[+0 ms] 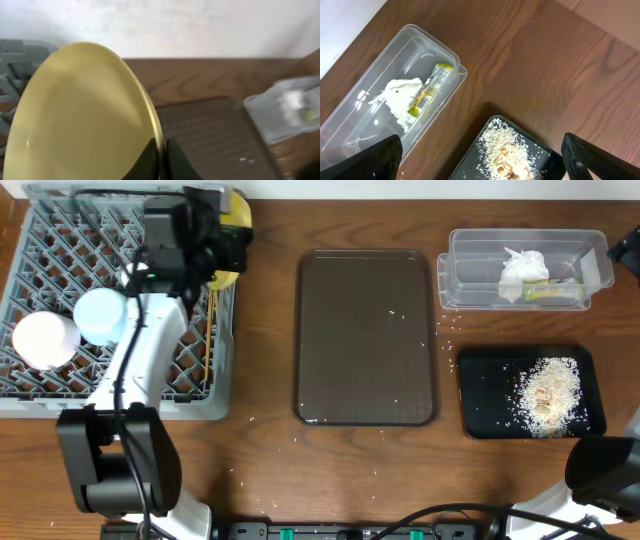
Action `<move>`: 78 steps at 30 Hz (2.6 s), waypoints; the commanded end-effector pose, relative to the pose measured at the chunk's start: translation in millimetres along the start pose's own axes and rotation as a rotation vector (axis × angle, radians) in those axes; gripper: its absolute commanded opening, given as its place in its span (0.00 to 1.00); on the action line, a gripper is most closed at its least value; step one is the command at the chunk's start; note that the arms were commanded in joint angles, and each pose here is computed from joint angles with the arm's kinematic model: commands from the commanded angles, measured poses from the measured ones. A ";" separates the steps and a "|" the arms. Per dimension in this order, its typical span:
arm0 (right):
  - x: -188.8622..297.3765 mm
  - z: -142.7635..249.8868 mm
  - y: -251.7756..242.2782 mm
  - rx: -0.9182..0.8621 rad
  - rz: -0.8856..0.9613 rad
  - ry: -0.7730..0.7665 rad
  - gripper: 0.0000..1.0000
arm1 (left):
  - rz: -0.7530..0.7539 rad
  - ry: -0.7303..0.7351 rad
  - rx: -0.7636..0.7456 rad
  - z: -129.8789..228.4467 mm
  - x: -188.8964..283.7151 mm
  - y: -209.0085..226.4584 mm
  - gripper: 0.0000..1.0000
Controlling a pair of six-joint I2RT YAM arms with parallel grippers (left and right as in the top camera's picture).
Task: Sort waste into correct bins and load items into the dishwasher
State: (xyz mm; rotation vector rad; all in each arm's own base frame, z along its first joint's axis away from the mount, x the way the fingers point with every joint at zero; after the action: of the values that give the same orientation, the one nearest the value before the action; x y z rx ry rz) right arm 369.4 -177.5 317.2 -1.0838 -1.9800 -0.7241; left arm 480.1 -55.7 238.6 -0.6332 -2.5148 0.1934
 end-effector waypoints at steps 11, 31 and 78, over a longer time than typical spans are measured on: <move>-2.6 -0.4 -1.5 0.010 0.014 -0.002 0.99 | 0.041 -0.130 0.259 -28.8 51.2 51.9 0.40; -2.6 -0.4 -1.5 0.010 0.014 -0.002 0.99 | -0.109 -0.198 0.397 -38.3 182.9 70.6 0.62; -2.3 0.5 -0.5 0.012 0.010 0.001 0.99 | -0.163 0.269 0.334 149.6 267.5 -68.1 0.88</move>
State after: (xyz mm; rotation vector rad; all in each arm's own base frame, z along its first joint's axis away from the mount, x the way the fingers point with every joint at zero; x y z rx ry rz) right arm 369.5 -177.4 317.2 -1.0834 -1.9801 -0.7239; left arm 174.3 19.8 264.4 -0.1290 -2.1696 0.7050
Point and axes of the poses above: each gripper's point midway between its finger pads, its own x axis back along the fingers, its own y axis along the line the jaws close on, z = x × y, the point moved 4 cm from there along x, back along the fingers, and after that the axes turned 7 degrees about -x, right-handed, at the moved point
